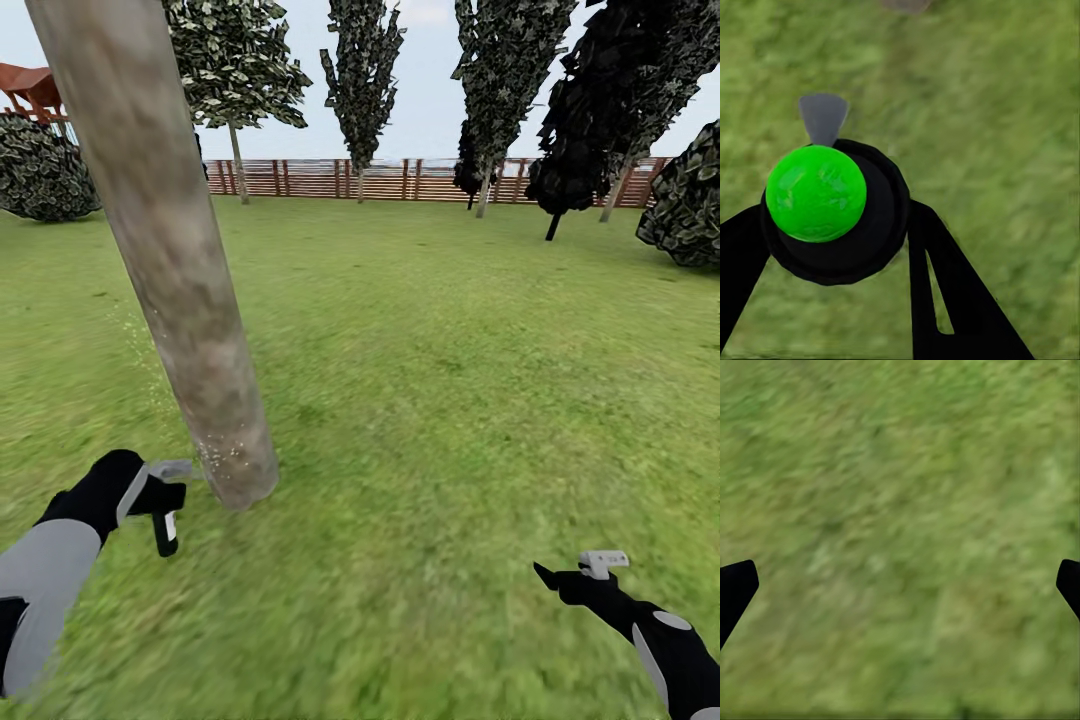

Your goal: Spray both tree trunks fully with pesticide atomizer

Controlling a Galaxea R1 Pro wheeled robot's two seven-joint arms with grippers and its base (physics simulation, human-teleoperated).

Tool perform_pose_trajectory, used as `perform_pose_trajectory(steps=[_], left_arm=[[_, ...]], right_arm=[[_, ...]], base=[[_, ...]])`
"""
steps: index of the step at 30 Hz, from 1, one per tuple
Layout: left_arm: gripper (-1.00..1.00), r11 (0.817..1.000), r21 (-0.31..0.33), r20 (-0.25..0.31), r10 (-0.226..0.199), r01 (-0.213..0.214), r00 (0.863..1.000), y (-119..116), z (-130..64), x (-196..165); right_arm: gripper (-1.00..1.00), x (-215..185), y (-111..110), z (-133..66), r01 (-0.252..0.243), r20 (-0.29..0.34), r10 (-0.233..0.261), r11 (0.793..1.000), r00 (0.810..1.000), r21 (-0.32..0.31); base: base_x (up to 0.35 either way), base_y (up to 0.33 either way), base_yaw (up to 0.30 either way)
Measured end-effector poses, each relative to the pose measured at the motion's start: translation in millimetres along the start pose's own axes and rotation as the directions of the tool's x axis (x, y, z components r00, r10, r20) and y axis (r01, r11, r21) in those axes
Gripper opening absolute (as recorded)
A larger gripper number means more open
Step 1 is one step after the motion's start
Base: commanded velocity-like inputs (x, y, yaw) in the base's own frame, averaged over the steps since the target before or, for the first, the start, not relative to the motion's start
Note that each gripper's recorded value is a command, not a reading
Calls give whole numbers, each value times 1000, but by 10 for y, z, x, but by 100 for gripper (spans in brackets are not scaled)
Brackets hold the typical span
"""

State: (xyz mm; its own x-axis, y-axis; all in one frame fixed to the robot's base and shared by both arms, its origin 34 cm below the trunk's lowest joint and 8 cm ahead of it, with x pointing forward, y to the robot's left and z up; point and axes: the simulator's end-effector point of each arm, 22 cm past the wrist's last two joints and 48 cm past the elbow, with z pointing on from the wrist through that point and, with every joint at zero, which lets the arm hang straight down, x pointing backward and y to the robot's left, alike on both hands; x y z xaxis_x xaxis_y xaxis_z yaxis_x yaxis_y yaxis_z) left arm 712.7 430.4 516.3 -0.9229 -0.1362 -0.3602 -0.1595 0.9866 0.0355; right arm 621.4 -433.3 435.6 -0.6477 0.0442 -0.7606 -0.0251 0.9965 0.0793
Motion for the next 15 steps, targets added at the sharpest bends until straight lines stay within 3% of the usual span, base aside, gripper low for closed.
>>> perform_pose_trajectory(steps=[2, 4, 6, 8, 12, 13, 15], left_arm=[[-100, 999, 1, 16, -33, 33, 999, 101, -262, -339], [-100, 999, 12, 72, -53, 52, 996, 120, -584, -793], [-100, 999, 7, 73, -49, 49, 996, 125, -601, -816], [-100, 999, 7, 65, -47, 46, 997, 113, -564, -770], [-100, 999, 10, 23, -34, 33, 999, 102, -270, -374], [-100, 999, 39, -2, -29, 30, 1000, 39, -138, -153], [-100, 998, 55, -14, -20, 21, 1000, 24, -94, -60]], right_arm=[[100, 2, -1, -1, 0, -1, 0, 1000, 1000, 0], [100, 4, 3, 0, 0, -1, 0, 1000, 1000, -1], [100, 6, 5, 1, 1, -2, -1, 1000, 1000, -2], [100, 10, 7, 2, 1, -3, -1, 1000, 1000, -2], [100, 14, 9, 3, 1, -4, -1, 1000, 1000, -3], [100, 15, 12, 4, 1, -4, -1, 1000, 1000, -3], [100, 14, 9, 3, 1, -4, -1, 1000, 1000, -3]], base=[[-1, 0, 0], [0, 0, 0], [0, 0, 0], [0, 0, 0], [0, 0, 0], [0, 0, 0], [0, 0, 0]])
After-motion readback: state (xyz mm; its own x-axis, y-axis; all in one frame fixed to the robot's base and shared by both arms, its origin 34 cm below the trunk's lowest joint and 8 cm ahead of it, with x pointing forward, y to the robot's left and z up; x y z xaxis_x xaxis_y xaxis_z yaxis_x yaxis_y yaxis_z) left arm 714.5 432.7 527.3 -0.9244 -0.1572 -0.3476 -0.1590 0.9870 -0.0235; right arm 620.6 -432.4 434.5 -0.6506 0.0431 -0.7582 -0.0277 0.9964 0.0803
